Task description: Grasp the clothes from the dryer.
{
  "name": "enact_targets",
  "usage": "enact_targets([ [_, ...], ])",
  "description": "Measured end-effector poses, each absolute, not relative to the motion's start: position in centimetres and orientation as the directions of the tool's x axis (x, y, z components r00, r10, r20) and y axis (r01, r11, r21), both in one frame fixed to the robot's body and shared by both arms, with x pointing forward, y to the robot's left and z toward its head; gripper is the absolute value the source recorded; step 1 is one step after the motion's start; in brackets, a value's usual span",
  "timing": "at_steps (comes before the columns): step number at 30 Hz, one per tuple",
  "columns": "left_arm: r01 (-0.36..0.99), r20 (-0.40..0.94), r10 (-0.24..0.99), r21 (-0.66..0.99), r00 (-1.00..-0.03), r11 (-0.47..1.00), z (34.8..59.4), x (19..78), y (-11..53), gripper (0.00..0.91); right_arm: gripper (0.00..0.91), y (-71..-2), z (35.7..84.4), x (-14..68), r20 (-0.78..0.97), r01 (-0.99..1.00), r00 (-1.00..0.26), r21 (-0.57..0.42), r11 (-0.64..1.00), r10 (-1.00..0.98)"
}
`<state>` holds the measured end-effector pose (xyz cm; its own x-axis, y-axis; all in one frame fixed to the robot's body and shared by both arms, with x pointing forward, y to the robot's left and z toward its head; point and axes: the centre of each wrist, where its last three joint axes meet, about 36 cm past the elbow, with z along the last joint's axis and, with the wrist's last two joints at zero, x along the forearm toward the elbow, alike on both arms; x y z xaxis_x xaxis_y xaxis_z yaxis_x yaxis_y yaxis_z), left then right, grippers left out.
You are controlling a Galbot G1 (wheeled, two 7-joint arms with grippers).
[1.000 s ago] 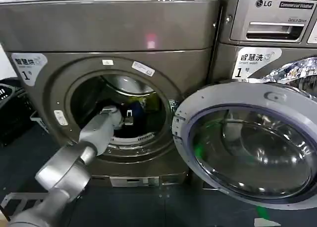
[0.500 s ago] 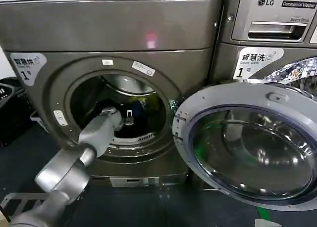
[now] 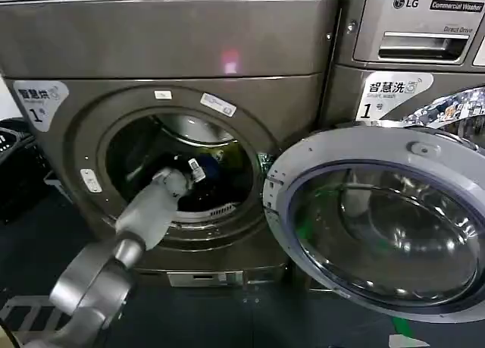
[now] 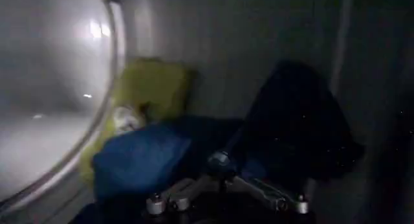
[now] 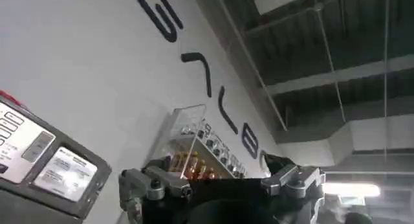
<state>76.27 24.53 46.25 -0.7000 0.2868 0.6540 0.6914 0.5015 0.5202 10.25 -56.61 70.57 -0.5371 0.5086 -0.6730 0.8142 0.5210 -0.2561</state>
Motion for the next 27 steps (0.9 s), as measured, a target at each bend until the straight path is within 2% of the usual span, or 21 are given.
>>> enact_targets([
  [7, 0.504, 0.447, 0.288, 0.499, -0.847, 0.705, 45.0, 74.8, 24.3, 0.000, 0.907, -56.8, 70.4, 10.6, -0.674, 0.810, -0.540, -0.254, 0.528, 0.504],
  [13, 0.347, 0.258, 0.253, 0.441, -0.932, 0.828, 44.9, 73.4, 23.1, 0.000, 0.907, -56.7, 70.6, 10.6, -0.679, 0.809, -0.541, -0.257, 0.529, 0.496],
  [21, 0.160, 0.022, 0.161, 0.329, -0.987, 0.931, 45.6, 71.9, 20.9, 0.000, 0.907, -56.6, 70.8, 10.5, -0.685, 0.811, -0.535, -0.252, 0.527, 0.496],
  [27, 0.022, -0.097, 0.047, 0.247, -0.994, 0.969, 46.0, 71.0, 20.5, 0.000, 0.907, -56.6, 71.2, 10.0, -0.686, 0.818, -0.523, -0.240, 0.522, 0.505],
])
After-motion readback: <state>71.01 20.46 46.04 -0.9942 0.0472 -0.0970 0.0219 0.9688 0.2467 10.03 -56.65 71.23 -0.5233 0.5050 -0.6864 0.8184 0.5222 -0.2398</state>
